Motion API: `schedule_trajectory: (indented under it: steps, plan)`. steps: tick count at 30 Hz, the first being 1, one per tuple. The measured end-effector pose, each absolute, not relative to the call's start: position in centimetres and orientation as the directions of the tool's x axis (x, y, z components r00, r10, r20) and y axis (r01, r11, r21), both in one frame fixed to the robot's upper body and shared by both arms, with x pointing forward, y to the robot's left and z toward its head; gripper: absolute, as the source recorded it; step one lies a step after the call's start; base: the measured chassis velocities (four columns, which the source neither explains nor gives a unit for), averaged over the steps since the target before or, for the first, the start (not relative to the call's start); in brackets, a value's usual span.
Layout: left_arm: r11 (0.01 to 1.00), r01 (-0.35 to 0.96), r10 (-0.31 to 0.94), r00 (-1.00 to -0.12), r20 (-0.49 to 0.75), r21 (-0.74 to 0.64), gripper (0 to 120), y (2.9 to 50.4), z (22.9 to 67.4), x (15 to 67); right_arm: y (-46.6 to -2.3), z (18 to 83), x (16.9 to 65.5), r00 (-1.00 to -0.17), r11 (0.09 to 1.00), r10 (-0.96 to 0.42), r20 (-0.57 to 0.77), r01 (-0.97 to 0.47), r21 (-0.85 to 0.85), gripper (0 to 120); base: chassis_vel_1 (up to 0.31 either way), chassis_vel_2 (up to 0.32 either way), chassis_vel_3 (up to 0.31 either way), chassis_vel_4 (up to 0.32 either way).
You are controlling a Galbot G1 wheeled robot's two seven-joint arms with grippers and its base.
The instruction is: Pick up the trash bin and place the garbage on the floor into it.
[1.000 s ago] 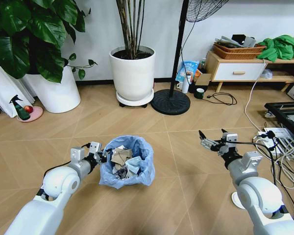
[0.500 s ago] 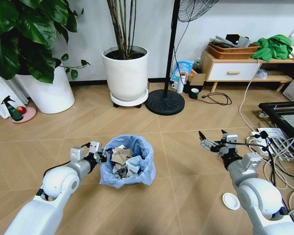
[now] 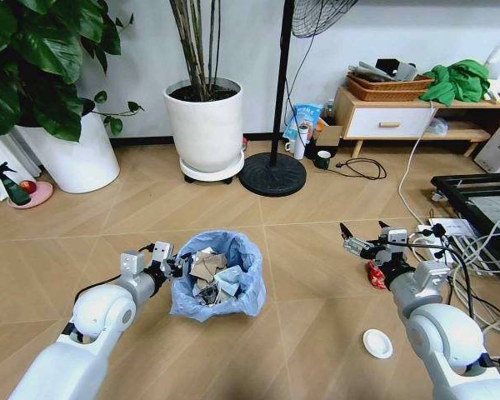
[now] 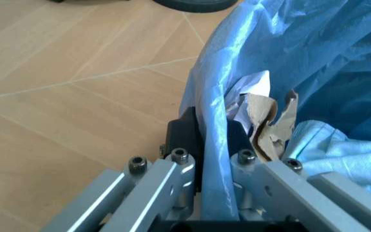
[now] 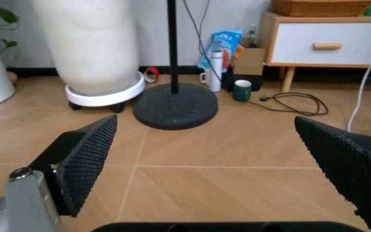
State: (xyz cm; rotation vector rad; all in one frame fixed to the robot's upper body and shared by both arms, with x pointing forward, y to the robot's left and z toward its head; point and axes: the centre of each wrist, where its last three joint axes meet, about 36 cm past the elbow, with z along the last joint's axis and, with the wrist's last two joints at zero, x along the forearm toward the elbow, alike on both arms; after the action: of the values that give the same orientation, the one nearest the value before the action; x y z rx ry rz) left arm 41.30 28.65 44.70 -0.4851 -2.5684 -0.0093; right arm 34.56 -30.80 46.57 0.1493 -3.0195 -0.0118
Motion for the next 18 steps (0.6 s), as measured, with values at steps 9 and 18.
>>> schedule_trajectory:
  steps: [9,18]
  plan:
    - [0.936,0.342,0.339,-0.802,0.492,-0.086,1,28.6,44.8,41.4,-32.7,43.7,34.2,-0.977,0.998,-0.055,0.206,-0.062,-0.027,100,-0.077,-0.086,0.066,0.073]
    - [0.935,0.342,0.342,-0.804,0.487,-0.091,1,28.6,44.7,41.5,-39.5,39.3,32.9,-0.929,0.988,-0.092,0.359,-0.13,-0.082,100,0.0,0.0,0.0,0.0]
